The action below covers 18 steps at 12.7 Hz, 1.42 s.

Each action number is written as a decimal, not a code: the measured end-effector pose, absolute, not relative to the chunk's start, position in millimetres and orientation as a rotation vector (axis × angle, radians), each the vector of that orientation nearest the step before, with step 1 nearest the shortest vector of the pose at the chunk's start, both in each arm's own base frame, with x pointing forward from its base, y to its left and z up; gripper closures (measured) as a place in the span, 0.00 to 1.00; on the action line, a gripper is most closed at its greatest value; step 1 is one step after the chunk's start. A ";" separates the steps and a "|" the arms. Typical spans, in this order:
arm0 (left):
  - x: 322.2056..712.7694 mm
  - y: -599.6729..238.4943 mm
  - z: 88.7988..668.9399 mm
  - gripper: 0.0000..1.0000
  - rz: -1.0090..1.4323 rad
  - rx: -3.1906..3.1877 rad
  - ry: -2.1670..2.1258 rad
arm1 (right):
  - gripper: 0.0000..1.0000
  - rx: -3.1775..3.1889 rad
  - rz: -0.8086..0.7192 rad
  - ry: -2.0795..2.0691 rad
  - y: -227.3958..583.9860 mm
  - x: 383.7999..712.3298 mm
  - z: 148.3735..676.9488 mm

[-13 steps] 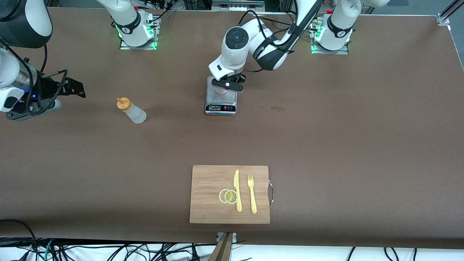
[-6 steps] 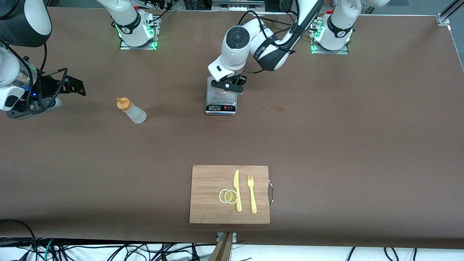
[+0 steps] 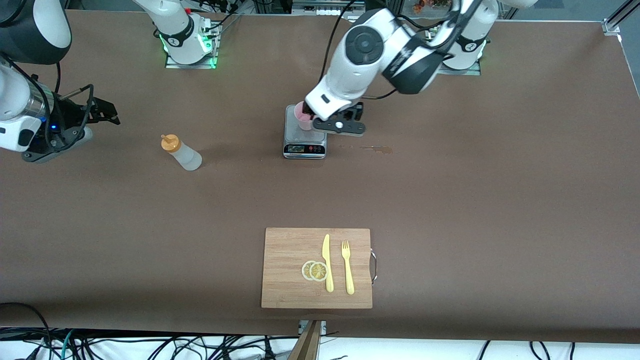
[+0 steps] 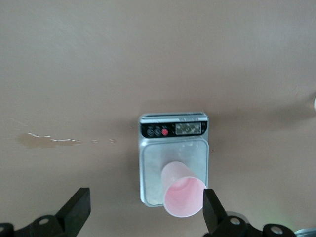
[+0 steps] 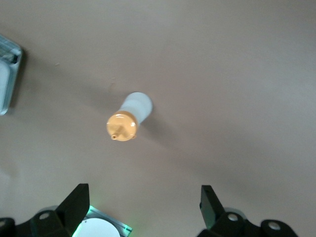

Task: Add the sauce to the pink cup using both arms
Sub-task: 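Release the cup on the scale and withdraw the left gripper, then grasp the white sauce bottle with the right gripper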

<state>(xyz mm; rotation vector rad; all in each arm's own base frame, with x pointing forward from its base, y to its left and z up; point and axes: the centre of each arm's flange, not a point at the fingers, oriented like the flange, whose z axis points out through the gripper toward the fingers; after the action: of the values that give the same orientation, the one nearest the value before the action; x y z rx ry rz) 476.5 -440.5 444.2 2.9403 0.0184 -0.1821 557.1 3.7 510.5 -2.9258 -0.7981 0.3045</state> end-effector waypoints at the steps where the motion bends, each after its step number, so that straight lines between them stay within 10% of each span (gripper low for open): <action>1: 487.2 -418.8 462.9 0.00 -0.165 2.944 0.037 | 0.00 -2.877 0.307 -0.874 3.5 555.7 506.3; 11: 571.8 -125.5 575.3 0.00 -0.155 3.081 0.021 | 0.00 -2.136 0.078 -1.527 -111.8 555.2 388.6; 18: 566.5 -18.2 598.3 0.00 -0.217 3.068 0.024 | 0.00 -1.507 -0.357 -1.801 -128.2 538.7 270.3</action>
<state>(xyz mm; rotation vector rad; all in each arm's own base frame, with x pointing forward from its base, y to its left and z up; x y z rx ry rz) 566.5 -18.2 598.3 3.0679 0.0236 -0.2167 538.7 -128.2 270.3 -1.5066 -1.8011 -0.3571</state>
